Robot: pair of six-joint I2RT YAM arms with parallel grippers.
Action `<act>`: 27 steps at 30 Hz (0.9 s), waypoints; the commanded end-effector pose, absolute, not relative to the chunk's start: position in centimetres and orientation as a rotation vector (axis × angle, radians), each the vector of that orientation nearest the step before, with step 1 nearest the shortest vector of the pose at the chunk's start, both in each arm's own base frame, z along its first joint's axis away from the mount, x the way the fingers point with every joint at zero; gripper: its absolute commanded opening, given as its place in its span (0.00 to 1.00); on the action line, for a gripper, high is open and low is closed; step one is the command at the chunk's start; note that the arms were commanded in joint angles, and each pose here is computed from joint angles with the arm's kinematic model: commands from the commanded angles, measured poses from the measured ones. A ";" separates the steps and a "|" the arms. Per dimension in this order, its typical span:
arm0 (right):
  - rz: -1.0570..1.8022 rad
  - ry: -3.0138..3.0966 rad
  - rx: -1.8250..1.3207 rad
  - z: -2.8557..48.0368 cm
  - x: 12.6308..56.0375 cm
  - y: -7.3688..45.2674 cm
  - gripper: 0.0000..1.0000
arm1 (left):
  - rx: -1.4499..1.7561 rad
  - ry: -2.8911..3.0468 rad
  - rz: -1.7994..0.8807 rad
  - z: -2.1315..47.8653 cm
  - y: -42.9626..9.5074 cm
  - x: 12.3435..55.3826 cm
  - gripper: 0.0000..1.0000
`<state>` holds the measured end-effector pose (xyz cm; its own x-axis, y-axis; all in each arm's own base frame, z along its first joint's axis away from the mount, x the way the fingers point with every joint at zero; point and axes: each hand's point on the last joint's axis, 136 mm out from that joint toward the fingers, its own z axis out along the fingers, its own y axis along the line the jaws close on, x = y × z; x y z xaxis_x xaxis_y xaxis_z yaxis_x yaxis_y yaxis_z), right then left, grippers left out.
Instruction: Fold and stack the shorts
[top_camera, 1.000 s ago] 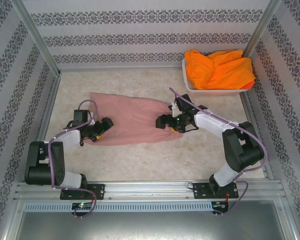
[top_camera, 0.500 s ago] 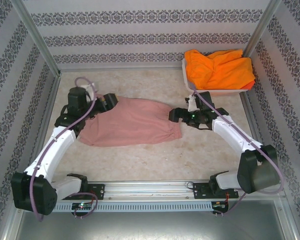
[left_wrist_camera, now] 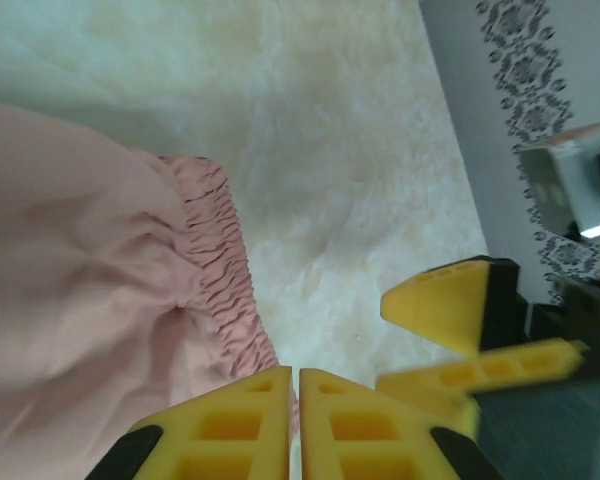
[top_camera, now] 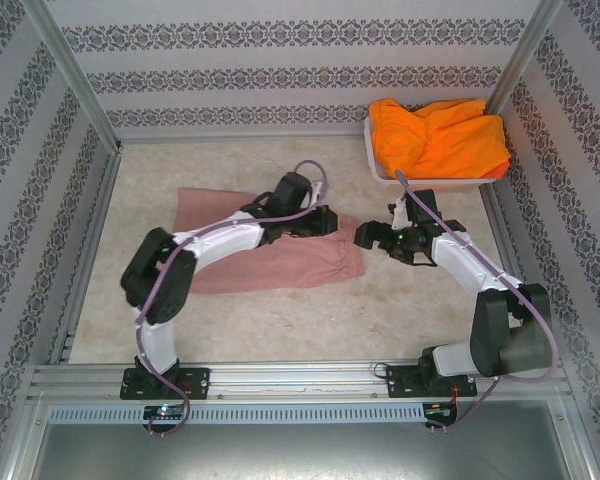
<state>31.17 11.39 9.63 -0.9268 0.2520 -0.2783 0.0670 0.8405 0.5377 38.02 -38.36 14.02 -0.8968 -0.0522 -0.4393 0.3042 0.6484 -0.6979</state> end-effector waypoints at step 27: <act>0.815 2.821 0.293 3.2 32.2 17.7 0.72 | 0.018 2.666 -0.942 1.4 -34.4 35.6 0.05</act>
<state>31.10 17.15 3.17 -0.9690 0.2222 -0.1080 0.1288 0.8276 0.5463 36.04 -35.74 2.56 -0.9445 -0.0677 -0.3214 0.1635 0.7517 -0.6389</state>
